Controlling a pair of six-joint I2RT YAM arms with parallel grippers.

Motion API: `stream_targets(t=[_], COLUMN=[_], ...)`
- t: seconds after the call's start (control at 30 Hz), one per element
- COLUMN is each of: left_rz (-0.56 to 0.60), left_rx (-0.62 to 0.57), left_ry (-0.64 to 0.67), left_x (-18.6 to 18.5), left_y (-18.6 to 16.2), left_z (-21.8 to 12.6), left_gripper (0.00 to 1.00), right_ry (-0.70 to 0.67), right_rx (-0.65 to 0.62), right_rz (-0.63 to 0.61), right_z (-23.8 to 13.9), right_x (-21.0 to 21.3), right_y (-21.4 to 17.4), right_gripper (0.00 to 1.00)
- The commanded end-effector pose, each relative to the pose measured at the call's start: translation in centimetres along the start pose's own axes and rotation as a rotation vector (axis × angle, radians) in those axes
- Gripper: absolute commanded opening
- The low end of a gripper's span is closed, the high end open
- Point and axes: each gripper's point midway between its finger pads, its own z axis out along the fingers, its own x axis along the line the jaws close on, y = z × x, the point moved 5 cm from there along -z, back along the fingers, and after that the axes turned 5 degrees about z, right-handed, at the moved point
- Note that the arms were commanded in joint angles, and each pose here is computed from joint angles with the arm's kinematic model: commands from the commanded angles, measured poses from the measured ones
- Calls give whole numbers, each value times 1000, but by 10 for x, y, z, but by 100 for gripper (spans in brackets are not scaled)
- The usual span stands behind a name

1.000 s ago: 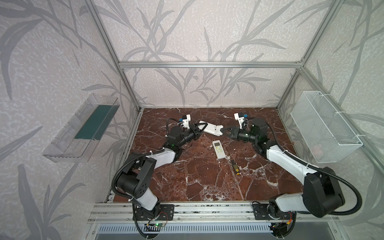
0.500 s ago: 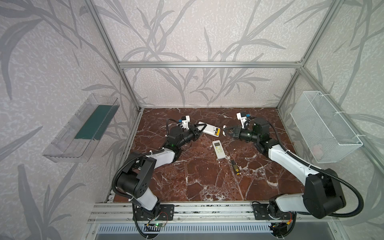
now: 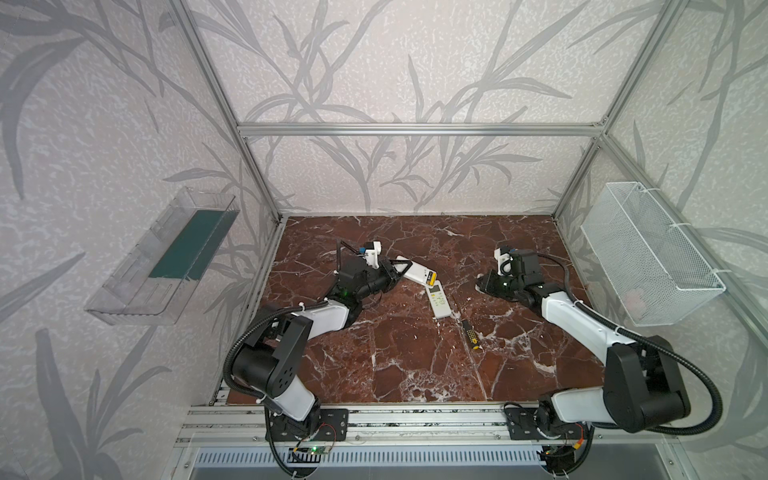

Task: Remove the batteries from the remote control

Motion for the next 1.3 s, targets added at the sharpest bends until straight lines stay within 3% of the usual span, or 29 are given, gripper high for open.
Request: stream_targets(t=[0.0,0.2,0.33,0.57,0.7,0.93,1.17,1.27], left_rz=[29,26,23,33,27,59,109,122], left_rx=[15,52,66,89,107,143,215,254], left_ry=[20,83,106,107,114,75,7,-29], left_x=[7,32,42,46,52,42,27,19], left_y=[-6,-19,-24,-27,-31,-36,-46,-53], left_z=[-5,-5,-6,-4,-2,-3,-1,2], left_gripper=[0,0,0,0,0,0,0,0], right_ry=[-127,-185,-186,-133,14,278,378,359], right_rx=[54,114,125,104,98,101,129,157], right_rz=[6,30,27,-52,-180,-613,-836,-920], right_z=[12,33,39,29,16,-2,4,15], right_x=[-31,-53,-58,-43,-14,60,100,115], right_y=[-13,-24,-27,-19,-14,-36,-60,-71], right_gripper=[6,9,17,44,52,65,71,73])
